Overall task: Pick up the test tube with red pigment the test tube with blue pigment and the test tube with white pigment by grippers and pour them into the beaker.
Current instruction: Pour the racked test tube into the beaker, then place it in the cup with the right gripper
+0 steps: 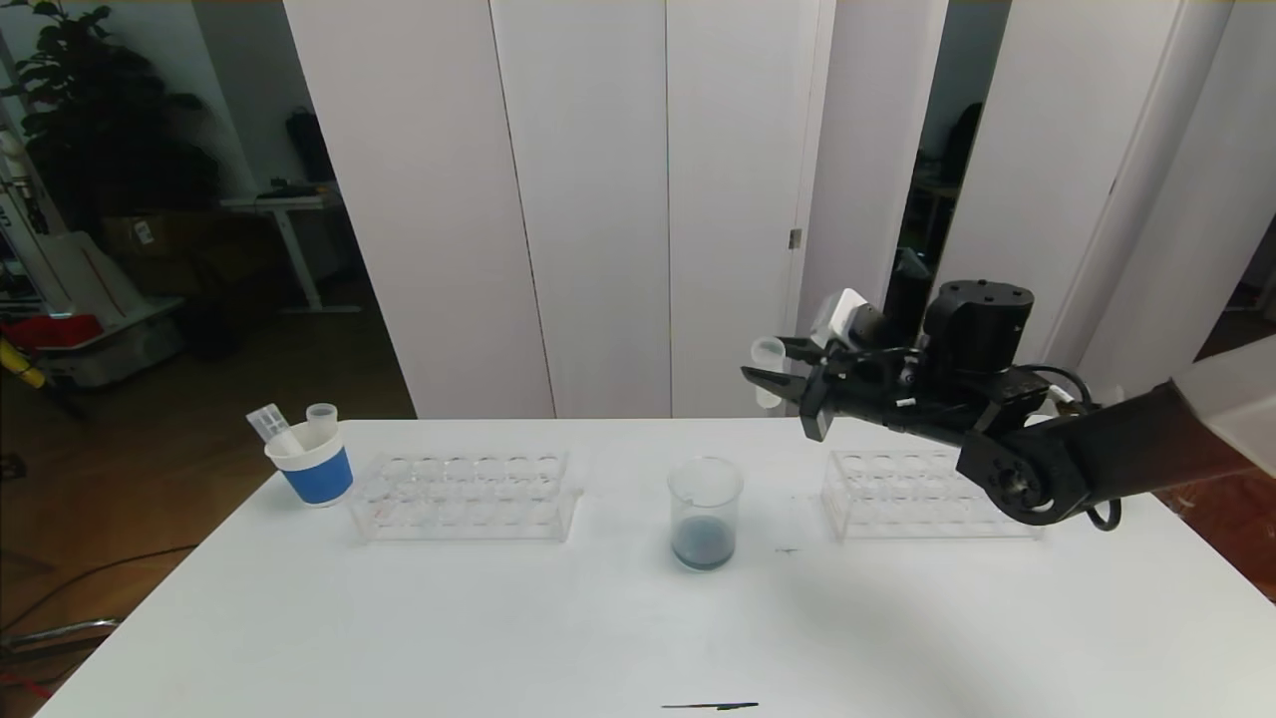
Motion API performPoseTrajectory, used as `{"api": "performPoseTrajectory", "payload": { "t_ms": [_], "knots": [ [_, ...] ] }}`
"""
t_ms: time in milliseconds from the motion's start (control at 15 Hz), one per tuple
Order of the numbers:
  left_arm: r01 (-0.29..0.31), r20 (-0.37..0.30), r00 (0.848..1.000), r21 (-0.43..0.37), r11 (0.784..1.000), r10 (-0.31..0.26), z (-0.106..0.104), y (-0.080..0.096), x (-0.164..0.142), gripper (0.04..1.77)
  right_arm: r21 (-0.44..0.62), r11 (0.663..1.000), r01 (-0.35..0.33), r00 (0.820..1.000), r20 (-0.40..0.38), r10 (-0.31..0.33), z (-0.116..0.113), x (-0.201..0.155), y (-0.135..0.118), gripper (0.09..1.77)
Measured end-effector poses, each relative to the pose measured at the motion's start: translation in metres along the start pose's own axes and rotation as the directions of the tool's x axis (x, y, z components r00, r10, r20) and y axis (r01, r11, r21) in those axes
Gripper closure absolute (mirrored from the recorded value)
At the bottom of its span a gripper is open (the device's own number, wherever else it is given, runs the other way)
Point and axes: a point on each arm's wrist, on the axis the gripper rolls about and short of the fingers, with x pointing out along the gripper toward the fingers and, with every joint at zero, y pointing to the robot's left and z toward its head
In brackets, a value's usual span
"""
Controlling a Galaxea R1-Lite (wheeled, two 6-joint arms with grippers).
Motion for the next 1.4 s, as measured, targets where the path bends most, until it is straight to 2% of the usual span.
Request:
{"api": "performPoseTrajectory", "payload": {
  "t_ms": [333, 533, 800, 1067, 1200, 1400],
  "knots": [
    [0.000, 0.000, 1.000, 0.000, 1.000, 0.000, 0.000, 0.000, 0.000, 0.06, -0.165, 0.986, 0.010, 0.999, 0.044, -0.002, -0.001, 0.021, -0.008, 1.28],
    [0.000, 0.000, 1.000, 0.000, 1.000, 0.000, 0.000, 0.000, 0.000, 0.06, -0.245, 0.969, -0.043, 0.994, 0.091, 0.067, -0.003, 0.037, 0.000, 1.28],
    [0.000, 0.000, 1.000, 0.000, 1.000, 0.000, 0.000, 0.000, 0.000, 0.06, -0.387, 0.918, -0.089, 0.984, 0.108, 0.141, -0.018, 0.043, 0.007, 1.28],
    [0.000, 0.000, 1.000, 0.000, 1.000, 0.000, 0.000, 0.000, 0.000, 0.06, -0.487, 0.870, -0.076, 0.982, 0.113, 0.149, -0.024, 0.045, 0.006, 1.28],
    [-0.001, 0.000, 1.000, 0.000, 1.000, 0.001, 0.000, 0.000, 0.000, 0.06, -0.562, 0.825, -0.068, 0.975, 0.137, 0.174, -0.025, 0.046, 0.005, 1.28],
    [0.000, 0.000, 1.000, 0.000, 1.000, 0.000, 0.000, 0.000, 0.000, 0.06, -0.627, 0.777, -0.051, 0.971, 0.150, 0.185, -0.028, 0.047, 0.004, 1.28]
  ]
}}
